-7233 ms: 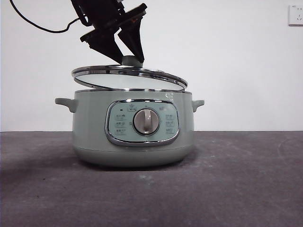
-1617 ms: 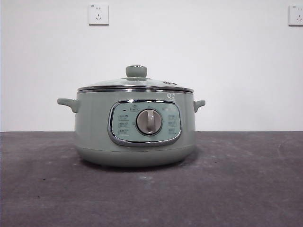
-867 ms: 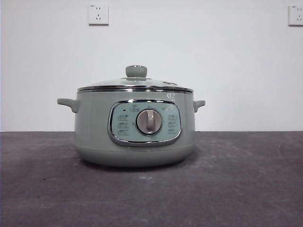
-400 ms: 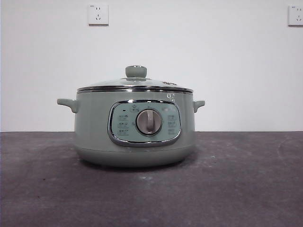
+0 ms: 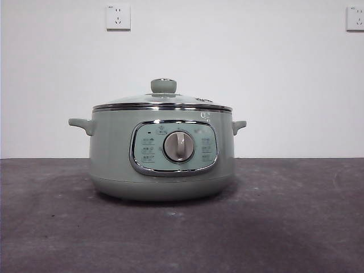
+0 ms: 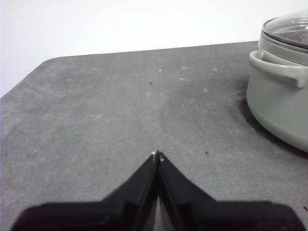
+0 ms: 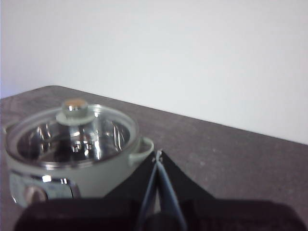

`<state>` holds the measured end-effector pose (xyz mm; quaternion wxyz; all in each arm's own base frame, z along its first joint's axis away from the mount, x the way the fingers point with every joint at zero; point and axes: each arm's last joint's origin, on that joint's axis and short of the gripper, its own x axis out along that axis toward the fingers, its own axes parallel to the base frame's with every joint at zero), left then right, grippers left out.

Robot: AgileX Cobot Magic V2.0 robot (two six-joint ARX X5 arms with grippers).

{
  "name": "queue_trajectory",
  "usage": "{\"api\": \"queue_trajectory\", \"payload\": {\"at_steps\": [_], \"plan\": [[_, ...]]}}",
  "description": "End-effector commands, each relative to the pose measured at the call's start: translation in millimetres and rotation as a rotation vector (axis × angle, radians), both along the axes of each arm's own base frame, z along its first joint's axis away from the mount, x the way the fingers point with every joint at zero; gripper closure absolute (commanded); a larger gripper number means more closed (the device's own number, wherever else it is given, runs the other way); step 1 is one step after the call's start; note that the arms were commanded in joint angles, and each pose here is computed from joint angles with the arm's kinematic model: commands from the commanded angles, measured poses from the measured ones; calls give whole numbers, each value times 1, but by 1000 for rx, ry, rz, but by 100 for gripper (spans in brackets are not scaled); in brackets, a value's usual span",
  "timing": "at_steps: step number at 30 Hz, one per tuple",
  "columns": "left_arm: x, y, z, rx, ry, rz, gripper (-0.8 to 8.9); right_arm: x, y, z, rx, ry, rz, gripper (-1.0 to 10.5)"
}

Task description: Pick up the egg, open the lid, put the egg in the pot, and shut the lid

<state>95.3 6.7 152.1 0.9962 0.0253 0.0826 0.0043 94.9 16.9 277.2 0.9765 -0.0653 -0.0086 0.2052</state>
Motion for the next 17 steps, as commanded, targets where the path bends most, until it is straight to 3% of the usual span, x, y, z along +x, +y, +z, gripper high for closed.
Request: {"api": "queue_trajectory", "payload": {"at_steps": [1,11,17], "plan": [[1,0,-5,-11,11,6,817,0,-1,-25,-4,-4,-13,946],[1,0,-5,-11,11,6,817,1,-3,-103,67,88,-81,946],[1,0,-5,-11,10,6,817,1,-3,-124,91,149,-84,946]]}}
